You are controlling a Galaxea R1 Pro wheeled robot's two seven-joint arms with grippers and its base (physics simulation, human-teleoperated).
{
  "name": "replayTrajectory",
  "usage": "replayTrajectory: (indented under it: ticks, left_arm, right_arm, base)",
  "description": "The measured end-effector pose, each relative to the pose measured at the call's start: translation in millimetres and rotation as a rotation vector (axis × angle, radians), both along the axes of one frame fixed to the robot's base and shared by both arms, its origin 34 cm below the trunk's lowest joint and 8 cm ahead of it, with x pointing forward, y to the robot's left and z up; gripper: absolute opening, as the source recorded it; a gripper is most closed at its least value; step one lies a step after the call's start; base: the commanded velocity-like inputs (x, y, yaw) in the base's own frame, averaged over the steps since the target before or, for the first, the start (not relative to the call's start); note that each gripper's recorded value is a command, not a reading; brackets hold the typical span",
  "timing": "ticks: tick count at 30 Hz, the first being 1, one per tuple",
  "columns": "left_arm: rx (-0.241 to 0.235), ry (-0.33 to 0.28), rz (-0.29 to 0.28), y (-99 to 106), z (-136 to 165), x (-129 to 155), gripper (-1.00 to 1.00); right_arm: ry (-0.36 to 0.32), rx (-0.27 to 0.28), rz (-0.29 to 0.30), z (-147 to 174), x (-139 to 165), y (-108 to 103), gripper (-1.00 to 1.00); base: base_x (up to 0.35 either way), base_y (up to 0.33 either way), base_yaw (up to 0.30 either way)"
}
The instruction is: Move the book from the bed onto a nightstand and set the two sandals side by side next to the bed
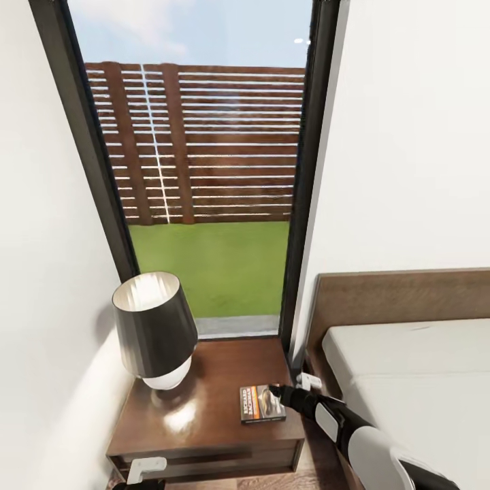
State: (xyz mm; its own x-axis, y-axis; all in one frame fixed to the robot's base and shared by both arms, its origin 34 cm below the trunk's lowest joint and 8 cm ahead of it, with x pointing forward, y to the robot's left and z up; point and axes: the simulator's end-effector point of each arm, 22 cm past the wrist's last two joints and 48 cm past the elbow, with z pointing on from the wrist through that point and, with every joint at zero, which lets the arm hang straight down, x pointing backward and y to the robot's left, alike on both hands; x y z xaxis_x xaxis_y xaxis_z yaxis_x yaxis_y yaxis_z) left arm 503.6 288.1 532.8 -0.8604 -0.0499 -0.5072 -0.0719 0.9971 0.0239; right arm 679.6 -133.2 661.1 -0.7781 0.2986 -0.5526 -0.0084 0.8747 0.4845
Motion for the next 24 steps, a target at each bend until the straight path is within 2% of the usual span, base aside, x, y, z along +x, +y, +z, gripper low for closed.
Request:
replayTrajectory:
  ticks: [8,16,24]
  left_arm:
    - [0.001,0.001,0.001,0.8,12.5,-0.3,1.00]
    - [0.005,0.008,0.013,6.0,22.1,-6.9,1.00]
    - [0.012,-0.009,0.021,10.4,31.7,-16.0,1.00]
  right_arm:
    - [0.062,-0.039,-0.021,-11.3,-23.5,-6.3,1.00]
    - [0.149,-0.074,-0.033,-34.3,-68.6,-12.8,1.00]
    - [0.266,-0.160,0.051,-67.0,-142.6,-11.3,1.00]
  base:
    - [0.000,0.000,0.000]
    - [0.000,0.000,0.000]
    - [0.000,0.000,0.000]
